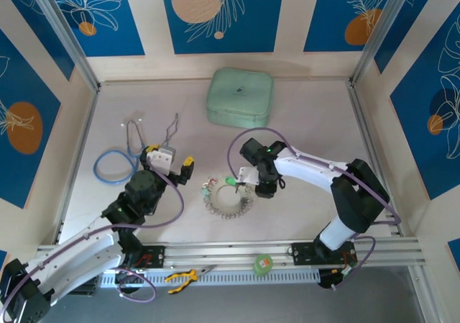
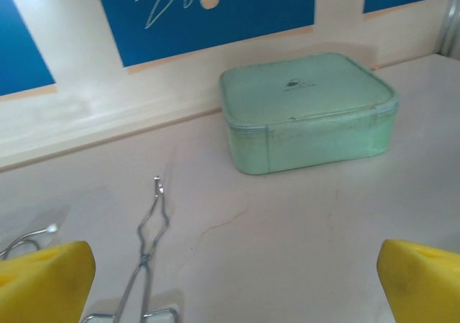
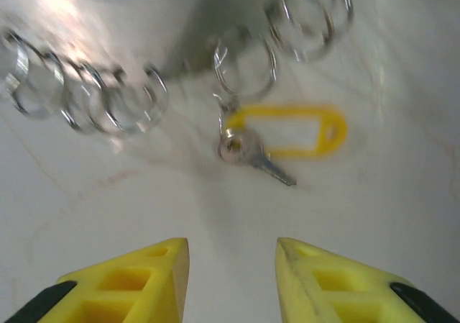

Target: Put the keys on the keyring

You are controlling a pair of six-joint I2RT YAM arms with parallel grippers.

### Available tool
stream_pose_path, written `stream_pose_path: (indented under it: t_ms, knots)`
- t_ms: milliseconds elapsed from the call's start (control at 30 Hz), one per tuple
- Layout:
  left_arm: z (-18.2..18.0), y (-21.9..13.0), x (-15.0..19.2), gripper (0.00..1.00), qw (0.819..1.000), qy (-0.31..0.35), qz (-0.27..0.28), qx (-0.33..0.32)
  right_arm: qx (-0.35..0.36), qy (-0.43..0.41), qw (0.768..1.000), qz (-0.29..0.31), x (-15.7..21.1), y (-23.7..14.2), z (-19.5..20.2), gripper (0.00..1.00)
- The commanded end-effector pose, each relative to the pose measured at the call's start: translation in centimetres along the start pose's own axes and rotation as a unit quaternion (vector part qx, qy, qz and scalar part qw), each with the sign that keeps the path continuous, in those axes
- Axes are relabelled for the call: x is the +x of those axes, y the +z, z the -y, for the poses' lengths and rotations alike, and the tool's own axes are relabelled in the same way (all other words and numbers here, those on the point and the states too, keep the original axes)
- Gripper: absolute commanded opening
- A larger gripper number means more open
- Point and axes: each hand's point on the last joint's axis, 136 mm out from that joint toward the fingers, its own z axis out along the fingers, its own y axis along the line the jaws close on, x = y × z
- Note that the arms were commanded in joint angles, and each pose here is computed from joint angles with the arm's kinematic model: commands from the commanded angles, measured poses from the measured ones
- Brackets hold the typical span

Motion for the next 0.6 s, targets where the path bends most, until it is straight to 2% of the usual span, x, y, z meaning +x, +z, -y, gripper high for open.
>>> stream_pose_path:
  t_ms: [0,33,100,167,233,300,467,567]
  knots:
    - [-1.9,0.4,0.1,1.0,0.999,-0.012,0.003,-0.043,0.037,0.055,0.998,0.02,1.2,-1.9,2.1,0.38]
    - [-2.3,0.6,0.2,1.0,0.999,-0.012,0.002,-0.052,0.049,0.095,0.992,0.069,0.4,-3.0,3.3,0.39]
    - [-3.1,1.1,0.5,1.0,0.997,-0.01,-0.003,-0.072,0.063,0.178,0.963,0.191,-1.4,-5.8,5.6,0.39]
    - [-4.2,1.8,1.1,1.0,0.995,-0.001,-0.013,-0.096,0.076,0.261,0.912,0.308,-2.0,-8.5,8.1,0.41]
    - [-5.5,2.4,2.0,1.0,0.992,0.003,-0.029,-0.119,0.097,0.317,0.866,0.374,-1.1,-9.7,10.2,0.43]
    - [-6.4,3.0,3.0,1.0,0.991,0.002,-0.044,-0.128,0.131,0.356,0.83,0.409,0.5,-9.9,12.2,0.45]
    - [-9.7,4.1,5.7,1.0,0.981,-0.016,-0.085,-0.173,0.214,0.436,0.743,0.461,5.8,-7.6,15.7,0.44]
    - [-11.5,4.1,6.0,1.0,0.976,-0.014,-0.081,-0.203,0.241,0.428,0.723,0.486,7.2,-6.9,15.9,0.44]
